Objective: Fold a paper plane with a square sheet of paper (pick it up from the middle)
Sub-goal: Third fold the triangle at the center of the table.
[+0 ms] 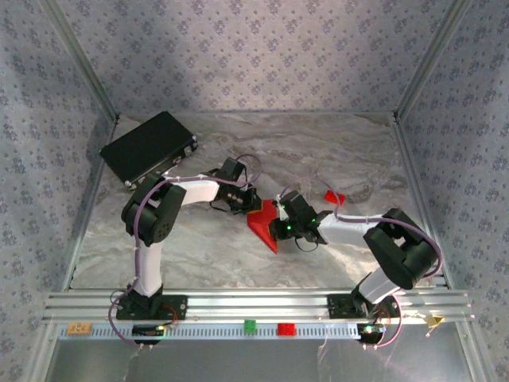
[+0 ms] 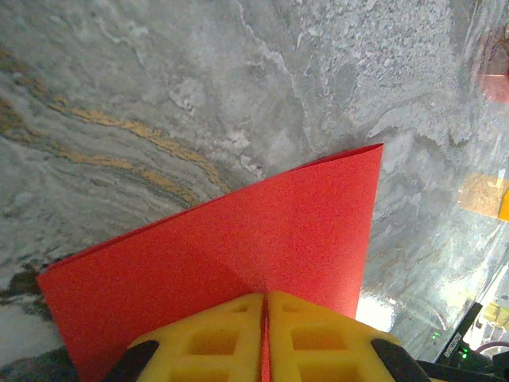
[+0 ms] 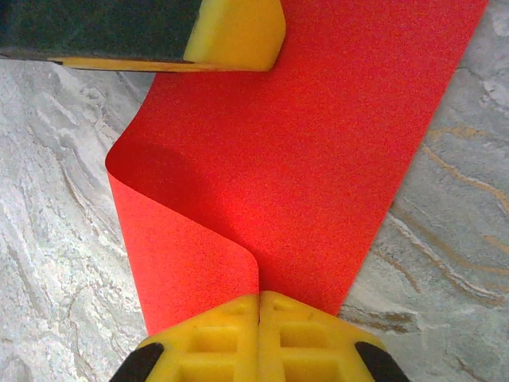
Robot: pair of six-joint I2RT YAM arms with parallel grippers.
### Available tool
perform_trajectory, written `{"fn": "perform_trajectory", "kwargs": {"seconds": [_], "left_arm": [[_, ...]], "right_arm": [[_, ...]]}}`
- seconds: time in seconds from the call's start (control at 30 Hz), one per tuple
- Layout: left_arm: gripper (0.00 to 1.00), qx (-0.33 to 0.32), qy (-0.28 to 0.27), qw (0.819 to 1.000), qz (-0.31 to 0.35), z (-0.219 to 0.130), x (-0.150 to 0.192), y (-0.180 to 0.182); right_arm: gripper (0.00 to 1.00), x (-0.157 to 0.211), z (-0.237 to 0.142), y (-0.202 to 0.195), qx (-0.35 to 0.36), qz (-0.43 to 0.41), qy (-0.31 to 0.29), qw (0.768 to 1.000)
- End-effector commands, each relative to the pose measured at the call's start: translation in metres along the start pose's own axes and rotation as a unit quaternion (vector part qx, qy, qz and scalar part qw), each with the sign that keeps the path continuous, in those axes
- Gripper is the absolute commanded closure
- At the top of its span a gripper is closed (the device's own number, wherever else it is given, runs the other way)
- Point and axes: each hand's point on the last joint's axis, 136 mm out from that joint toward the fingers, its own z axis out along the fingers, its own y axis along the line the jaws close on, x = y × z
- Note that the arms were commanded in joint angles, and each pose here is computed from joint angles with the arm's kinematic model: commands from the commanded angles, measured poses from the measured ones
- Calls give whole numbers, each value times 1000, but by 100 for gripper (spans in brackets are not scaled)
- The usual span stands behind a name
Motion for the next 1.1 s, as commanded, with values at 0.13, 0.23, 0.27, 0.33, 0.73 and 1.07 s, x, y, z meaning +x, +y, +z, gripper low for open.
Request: {"fn": "perform_trajectory", "kwargs": {"seconds": [0.13, 0.23, 0.27, 0.33, 0.73, 1.07], "left_arm": [[90, -27, 26, 999, -20, 11, 18, 19], [90, -26, 27, 999, -20, 12, 18, 19], [90, -27, 27, 999, -19, 12, 18, 19], [90, -27, 27, 999, -20, 12, 18, 20], [88, -16, 10, 1000, 3, 1, 4, 1], [74, 27, -65, 997, 21, -50, -2, -42]], "right_arm": [[97, 1, 2, -5, 13, -2, 7, 1000], [97, 2, 3, -7, 15, 1, 11, 1000], [97, 4, 4, -8, 16, 2, 12, 1000], [97, 6, 5, -10, 18, 4, 15, 1000], [97, 10, 5, -14, 24, 7, 17, 1000], [97, 9, 5, -14, 22, 8, 14, 1000]]}}
